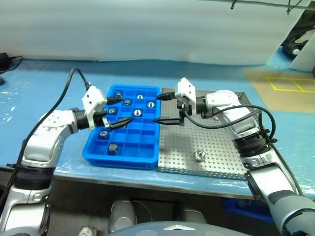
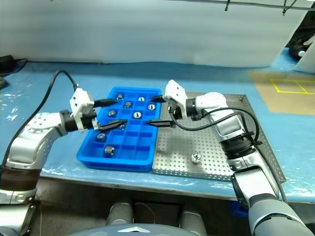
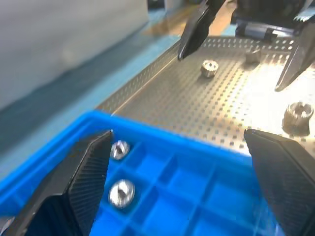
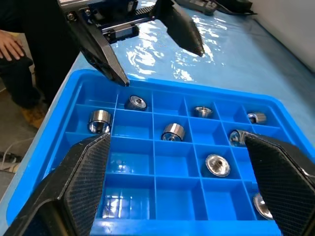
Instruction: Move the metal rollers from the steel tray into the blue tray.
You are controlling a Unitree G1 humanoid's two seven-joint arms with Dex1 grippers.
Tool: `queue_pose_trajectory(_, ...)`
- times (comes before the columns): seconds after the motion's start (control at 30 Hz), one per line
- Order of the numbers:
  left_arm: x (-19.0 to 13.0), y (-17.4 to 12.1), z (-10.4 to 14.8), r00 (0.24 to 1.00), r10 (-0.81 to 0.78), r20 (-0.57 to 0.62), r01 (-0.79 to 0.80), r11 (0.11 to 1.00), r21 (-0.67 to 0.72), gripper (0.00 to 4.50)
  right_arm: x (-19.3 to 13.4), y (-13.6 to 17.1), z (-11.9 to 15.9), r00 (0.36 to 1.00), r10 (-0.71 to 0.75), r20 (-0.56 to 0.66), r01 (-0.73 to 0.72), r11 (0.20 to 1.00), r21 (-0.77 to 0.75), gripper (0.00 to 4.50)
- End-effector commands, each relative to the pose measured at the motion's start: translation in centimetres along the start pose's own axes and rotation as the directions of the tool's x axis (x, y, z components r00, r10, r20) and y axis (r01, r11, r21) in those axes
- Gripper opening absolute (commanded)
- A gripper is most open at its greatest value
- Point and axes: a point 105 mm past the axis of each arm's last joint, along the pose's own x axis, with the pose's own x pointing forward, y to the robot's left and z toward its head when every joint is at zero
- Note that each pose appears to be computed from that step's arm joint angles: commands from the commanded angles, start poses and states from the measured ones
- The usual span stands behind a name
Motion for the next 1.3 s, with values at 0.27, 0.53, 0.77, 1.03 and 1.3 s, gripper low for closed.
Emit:
queue_pose_trajectory(0.27, 7.8, -2.3, 1.0, 0.942, -0.331, 0.054, 0.327, 0.942, 0.076, 4.48, -6.7, -1.2, -0.5, 0.961, -0.269, -0.067, 0.271, 0.963, 0.014, 4.50)
queue_pose_trajectory(0.53, 12.2, -5.9, -0.4, 0.792, -0.610, -0.019, 0.607, 0.785, 0.118, 4.48, -11.0, 2.2, -1.3, 0.902, -0.403, -0.153, 0.417, 0.907, 0.065, 4.50)
queue_pose_trajectory(0.77, 12.7, -8.3, -2.1, 0.648, -0.754, -0.106, 0.760, 0.632, 0.152, 4.48, -12.2, 5.1, -1.8, 0.858, -0.470, -0.208, 0.499, 0.859, 0.114, 4.50)
queue_pose_trajectory(1.03, 14.6, -10.2, -3.5, 0.628, -0.769, -0.118, 0.777, 0.611, 0.149, 4.48, -12.5, 7.0, -1.8, 0.836, -0.494, -0.240, 0.535, 0.830, 0.154, 4.50)
queue_pose_trajectory(1.3, 16.4, -11.3, -4.4, 0.666, -0.737, -0.119, 0.746, 0.654, 0.124, 4.48, -12.7, 7.3, -1.8, 0.827, -0.499, -0.259, 0.547, 0.821, 0.163, 4.50)
